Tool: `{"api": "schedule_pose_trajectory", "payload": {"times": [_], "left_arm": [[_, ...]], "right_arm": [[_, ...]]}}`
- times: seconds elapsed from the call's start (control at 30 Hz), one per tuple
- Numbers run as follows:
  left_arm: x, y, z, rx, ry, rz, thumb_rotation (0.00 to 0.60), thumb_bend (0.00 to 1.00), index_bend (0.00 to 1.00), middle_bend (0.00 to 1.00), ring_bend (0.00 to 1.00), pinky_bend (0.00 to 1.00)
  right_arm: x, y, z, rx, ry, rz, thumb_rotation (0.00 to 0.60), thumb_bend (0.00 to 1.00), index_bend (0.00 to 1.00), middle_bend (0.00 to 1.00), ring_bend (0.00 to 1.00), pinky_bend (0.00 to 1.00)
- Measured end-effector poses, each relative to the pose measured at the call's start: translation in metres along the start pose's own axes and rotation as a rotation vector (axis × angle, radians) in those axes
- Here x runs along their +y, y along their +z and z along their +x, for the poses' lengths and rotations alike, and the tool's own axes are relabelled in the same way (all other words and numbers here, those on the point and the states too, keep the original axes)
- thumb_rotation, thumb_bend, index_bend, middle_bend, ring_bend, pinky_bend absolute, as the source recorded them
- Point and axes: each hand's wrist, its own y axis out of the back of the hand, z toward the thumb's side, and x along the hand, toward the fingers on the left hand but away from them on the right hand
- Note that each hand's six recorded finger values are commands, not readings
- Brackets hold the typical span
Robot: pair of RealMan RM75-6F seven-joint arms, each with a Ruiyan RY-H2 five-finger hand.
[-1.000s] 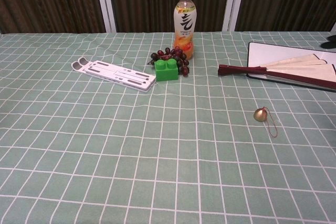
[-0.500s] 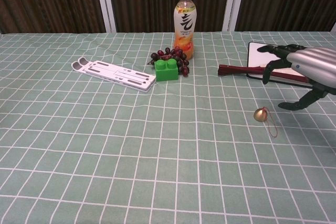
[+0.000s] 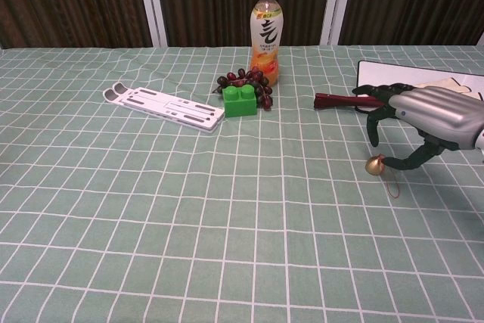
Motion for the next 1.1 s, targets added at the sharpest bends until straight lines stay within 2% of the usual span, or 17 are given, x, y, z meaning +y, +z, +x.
{"api": "schedule_pose_trajectory", "payload": {"times": [0.37,1.1], "left_arm": [[0.0011,0.0001,-0.0006,-0.004,0.006,-0.004,0.600,0.44,0.00,0.00,0.00,0.02],[0.0041,-0.0018,-0.0024,-0.001,0.014,-0.009,0.600,0.44,0.00,0.00,0.00,0.02]], "right_arm": [[-0.0059,-0.0014,-0.0051,-0.004,0.030,0.014,0.600,0.47,0.63,0.00,0.00,0.00],[-0.0106,0.0005,-0.0080,-0.010,0.049,0.020,0.600,0.50,0.68,0.03,0.00,0.00]]}}
